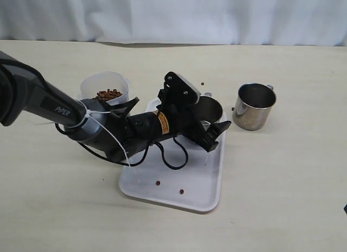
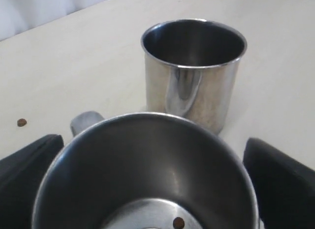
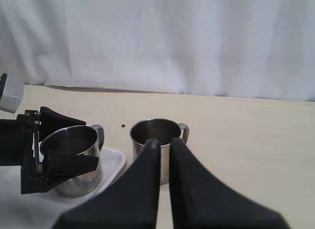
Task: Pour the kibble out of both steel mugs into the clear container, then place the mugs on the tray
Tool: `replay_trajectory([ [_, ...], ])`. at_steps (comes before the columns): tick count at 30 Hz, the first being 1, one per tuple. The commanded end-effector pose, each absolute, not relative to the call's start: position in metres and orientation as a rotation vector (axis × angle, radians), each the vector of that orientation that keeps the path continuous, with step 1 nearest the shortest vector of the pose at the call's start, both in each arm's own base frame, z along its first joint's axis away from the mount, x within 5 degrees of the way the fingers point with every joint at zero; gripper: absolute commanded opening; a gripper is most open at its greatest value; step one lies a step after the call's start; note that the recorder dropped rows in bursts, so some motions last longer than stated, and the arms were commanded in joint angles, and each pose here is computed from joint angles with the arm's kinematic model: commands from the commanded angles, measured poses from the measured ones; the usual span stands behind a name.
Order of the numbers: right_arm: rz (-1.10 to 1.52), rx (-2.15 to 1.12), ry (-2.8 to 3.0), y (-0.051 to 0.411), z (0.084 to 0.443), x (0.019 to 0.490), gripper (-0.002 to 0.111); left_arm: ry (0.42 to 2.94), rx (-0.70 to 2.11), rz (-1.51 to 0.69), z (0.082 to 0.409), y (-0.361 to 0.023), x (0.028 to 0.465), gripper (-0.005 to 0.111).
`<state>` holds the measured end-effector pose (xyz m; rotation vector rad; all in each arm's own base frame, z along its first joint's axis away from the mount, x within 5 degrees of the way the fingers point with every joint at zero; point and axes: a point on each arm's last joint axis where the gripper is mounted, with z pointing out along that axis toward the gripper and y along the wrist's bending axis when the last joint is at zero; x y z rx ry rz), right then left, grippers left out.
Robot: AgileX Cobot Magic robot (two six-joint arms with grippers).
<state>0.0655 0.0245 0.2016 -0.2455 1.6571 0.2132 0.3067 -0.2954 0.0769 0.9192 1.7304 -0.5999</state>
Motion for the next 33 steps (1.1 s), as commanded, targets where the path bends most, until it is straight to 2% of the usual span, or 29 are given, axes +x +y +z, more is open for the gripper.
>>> replay_trajectory([
  [1,0.213,-0.237,1.660,0.024,0.200,0.065,0.005,1.701,0.926,-0.593,0.098,-0.297,0.308,0.077],
  [13,0.213,-0.237,1.660,0.024,0.200,0.065,0.005,1.734,0.933,-0.591,0.149,-0.293,0.304,0.077],
  [21,0.213,-0.237,1.660,0.024,0.200,0.065,0.005,1.760,0.946,-0.530,0.200,-0.290,0.287,0.076],
  [23,0.213,-0.237,1.660,0.024,0.200,0.065,0.005,1.766,0.938,-0.519,0.213,-0.287,0.283,0.071],
  [29,0.213,-0.237,1.660,0.024,0.200,0.065,0.005,1.797,0.926,-0.459,0.240,-0.274,0.276,0.041],
  [33,0.213,-0.237,1.660,0.024,0.200,0.065,0.005,1.779,0.889,-0.464,0.253,-0.258,0.270,0.030],
])
